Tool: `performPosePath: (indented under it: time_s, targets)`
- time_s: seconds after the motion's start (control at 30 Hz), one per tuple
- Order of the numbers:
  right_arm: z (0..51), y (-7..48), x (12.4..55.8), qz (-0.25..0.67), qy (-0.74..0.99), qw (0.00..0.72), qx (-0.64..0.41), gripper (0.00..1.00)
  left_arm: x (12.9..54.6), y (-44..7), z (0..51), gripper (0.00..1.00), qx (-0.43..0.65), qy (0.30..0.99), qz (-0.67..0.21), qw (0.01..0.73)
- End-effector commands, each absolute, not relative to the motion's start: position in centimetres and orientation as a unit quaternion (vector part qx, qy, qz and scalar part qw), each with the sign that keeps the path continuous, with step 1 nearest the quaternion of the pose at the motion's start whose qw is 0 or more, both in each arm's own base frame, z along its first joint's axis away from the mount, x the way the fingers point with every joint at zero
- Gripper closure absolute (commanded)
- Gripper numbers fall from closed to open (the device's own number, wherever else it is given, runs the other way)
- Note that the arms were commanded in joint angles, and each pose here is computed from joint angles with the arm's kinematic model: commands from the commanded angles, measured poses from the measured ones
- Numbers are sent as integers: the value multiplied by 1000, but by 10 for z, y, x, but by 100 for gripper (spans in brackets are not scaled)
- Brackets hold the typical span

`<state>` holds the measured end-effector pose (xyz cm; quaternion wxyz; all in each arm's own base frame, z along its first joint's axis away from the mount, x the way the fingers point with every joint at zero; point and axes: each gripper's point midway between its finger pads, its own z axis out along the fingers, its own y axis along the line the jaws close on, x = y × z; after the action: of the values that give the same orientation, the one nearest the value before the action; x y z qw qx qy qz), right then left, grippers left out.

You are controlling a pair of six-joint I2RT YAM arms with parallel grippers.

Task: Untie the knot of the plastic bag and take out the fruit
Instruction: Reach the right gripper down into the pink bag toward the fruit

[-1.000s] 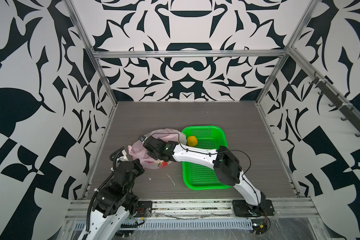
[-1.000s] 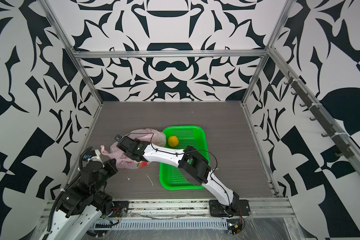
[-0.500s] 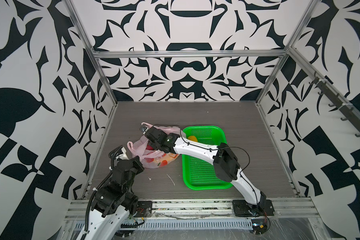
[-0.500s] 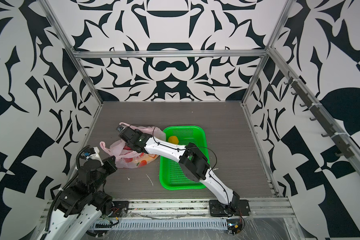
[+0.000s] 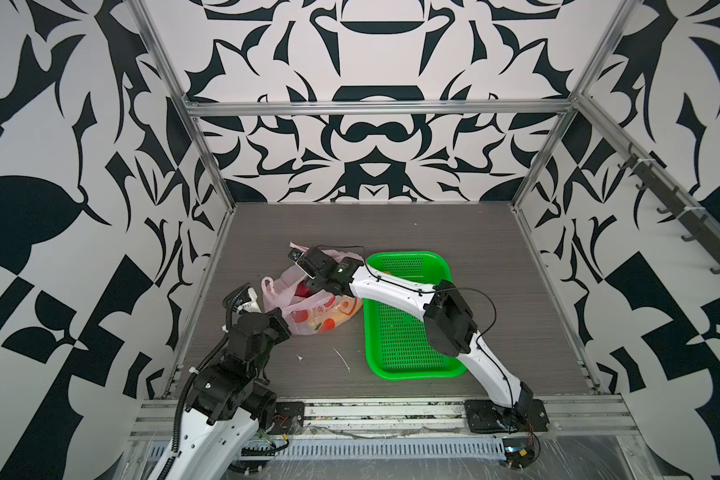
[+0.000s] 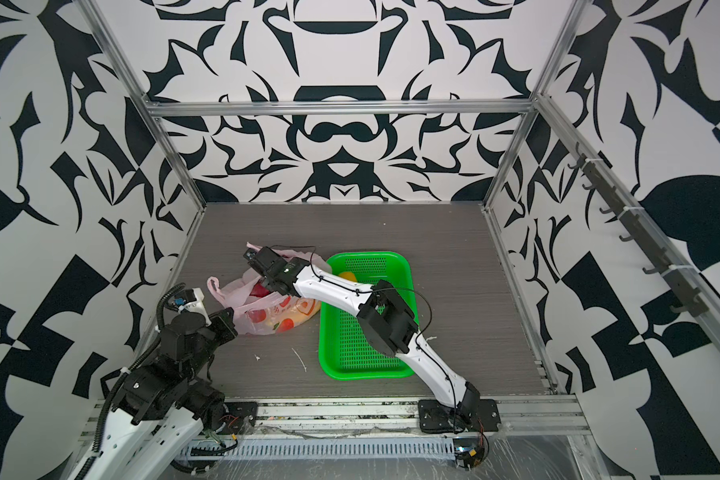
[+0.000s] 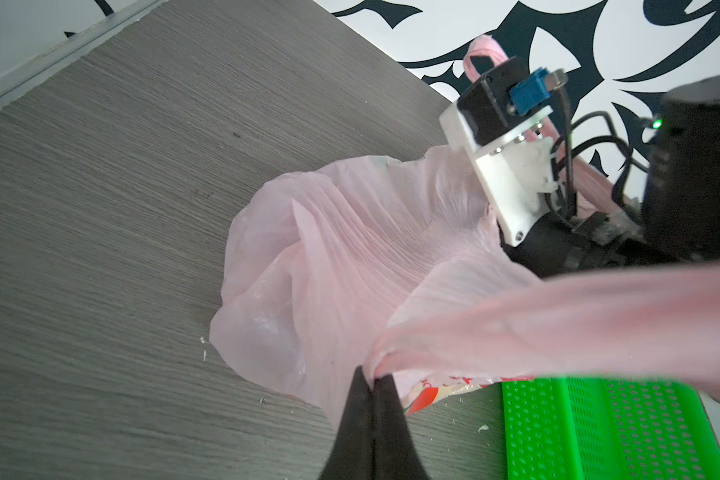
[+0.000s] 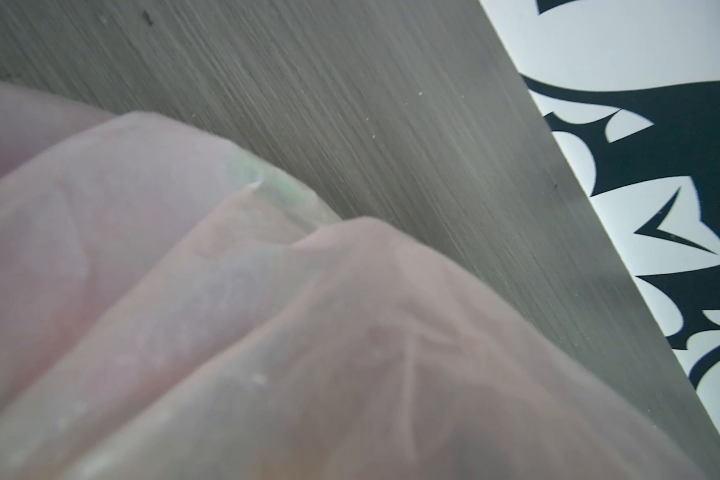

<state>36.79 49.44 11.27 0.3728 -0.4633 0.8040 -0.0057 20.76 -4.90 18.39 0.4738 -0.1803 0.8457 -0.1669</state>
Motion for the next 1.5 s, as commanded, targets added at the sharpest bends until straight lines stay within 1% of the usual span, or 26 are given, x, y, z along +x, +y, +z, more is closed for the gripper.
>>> performPosePath:
  time_s: [0.0, 0.33, 0.57, 0.8, 0.9, 0.93, 1.03, 1.13, 1.2, 1.4, 1.47]
  targets:
    - [148, 501, 366, 14, 785, 397, -476, 33, 212, -53, 200, 100, -168, 838, -175, 488]
    - [145, 518, 380, 9, 744, 450, -495, 32, 211, -49, 193, 100, -182, 837, -170, 487]
    - [139, 523, 392, -12, 733, 459, -502, 32, 205, -43, 189, 100, -192, 834, -169, 489]
    - [125, 526, 400, -20, 731, 453, -510, 31, 203, -41, 188, 100, -195, 835, -166, 488]
    - [128, 525, 405, -24, 729, 458, -508, 31, 203, -41, 187, 100, -196, 835, -167, 486]
    - [115, 525, 406, -29, 732, 450, -511, 31, 203, -41, 186, 100, -197, 835, -167, 485]
    - [108, 525, 410, -33, 731, 448, -514, 31, 203, -42, 186, 100, -198, 836, -168, 484]
    - [102, 525, 414, -36, 732, 446, -513, 33, 202, -41, 185, 100, -199, 836, -168, 483]
    - [99, 524, 417, -37, 733, 446, -512, 37, 202, -41, 184, 100, -199, 837, -167, 482]
    - [97, 523, 421, -42, 729, 446, -517, 49, 204, -39, 180, 100, -204, 836, -160, 483]
    - [100, 519, 419, -45, 729, 442, -520, 55, 206, -37, 177, 100, -208, 834, -155, 487]
